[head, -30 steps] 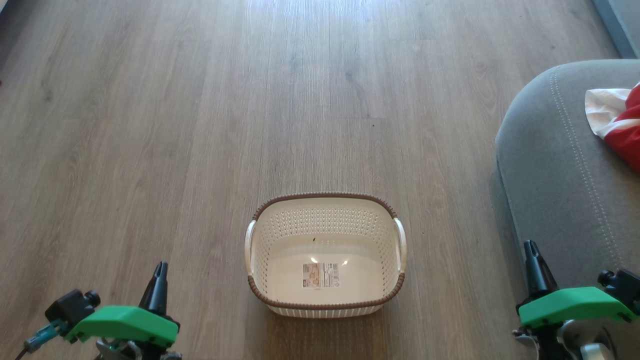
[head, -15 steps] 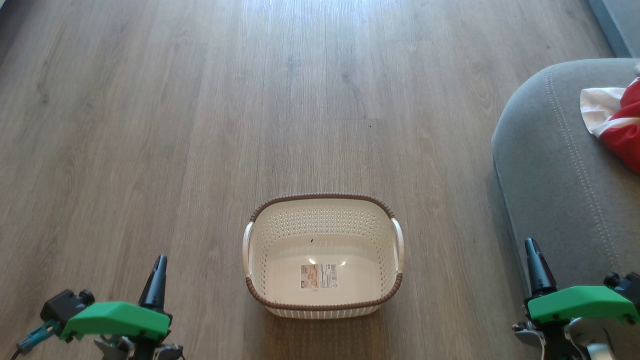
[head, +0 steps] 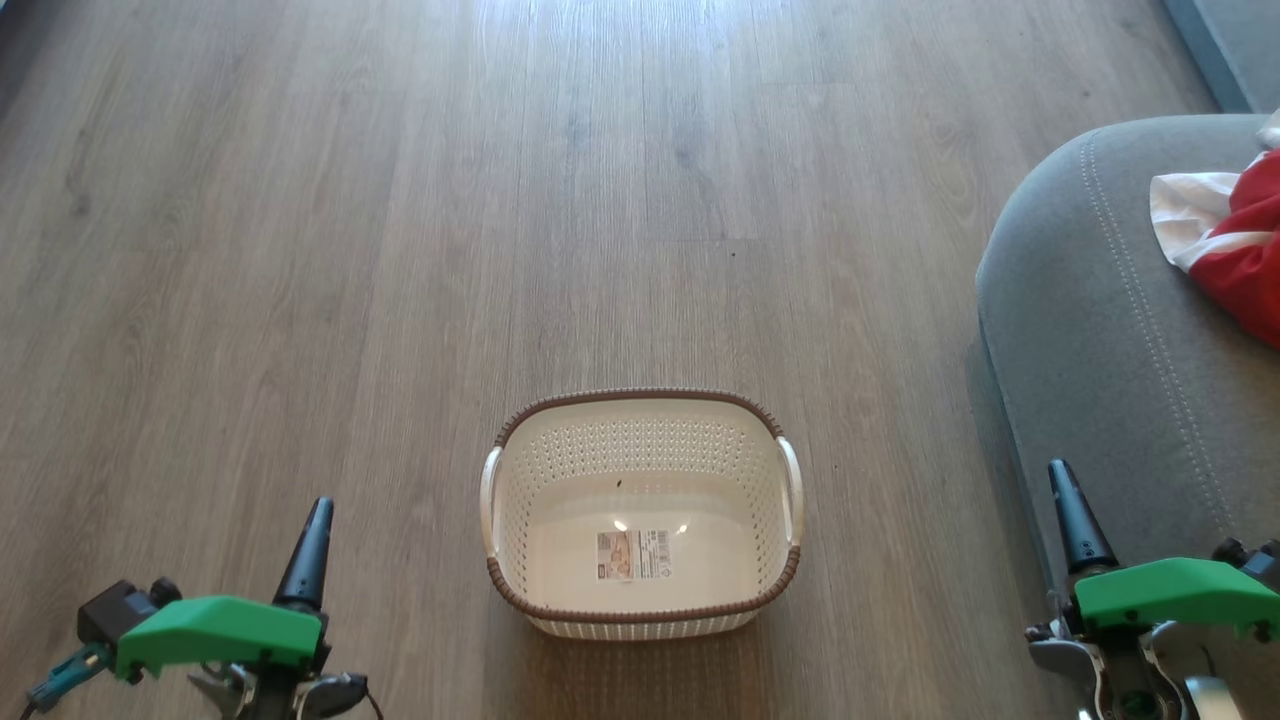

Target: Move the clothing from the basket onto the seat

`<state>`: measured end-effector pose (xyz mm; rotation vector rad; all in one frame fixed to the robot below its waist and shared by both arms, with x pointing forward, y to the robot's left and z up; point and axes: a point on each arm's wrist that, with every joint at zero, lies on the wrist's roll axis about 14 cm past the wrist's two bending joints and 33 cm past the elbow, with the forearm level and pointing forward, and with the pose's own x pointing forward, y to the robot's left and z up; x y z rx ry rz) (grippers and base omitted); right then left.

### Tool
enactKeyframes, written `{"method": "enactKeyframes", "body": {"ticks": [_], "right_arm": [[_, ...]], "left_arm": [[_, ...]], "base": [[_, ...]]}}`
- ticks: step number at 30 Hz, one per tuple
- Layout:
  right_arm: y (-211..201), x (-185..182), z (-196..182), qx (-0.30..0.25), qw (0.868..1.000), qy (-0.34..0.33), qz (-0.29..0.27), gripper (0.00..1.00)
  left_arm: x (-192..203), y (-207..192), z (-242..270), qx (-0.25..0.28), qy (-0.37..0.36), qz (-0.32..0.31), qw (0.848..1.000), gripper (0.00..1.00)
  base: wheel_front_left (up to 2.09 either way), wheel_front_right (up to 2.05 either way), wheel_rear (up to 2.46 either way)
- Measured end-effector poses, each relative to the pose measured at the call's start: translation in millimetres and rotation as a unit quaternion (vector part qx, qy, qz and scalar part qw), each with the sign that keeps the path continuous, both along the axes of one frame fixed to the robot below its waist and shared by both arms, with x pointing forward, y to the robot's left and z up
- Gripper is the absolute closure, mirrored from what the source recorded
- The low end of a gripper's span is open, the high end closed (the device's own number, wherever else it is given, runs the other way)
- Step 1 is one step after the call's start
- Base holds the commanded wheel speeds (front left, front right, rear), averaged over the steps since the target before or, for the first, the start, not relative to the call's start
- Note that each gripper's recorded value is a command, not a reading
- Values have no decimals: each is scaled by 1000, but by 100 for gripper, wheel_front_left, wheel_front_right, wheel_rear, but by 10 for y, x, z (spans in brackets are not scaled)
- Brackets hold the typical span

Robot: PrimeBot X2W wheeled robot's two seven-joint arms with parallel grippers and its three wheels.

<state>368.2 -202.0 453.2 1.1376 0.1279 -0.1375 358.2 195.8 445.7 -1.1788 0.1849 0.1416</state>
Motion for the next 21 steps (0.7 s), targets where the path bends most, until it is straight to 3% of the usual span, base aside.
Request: {"method": "enactKeyframes", "body": {"ticks": [21], "right_arm": [[-16,2,84,122,992,-18,-15,100]], "left_arm": [[79,-35,136,-107,-27,9,994,100]], "base": [[0,0,0]]}}
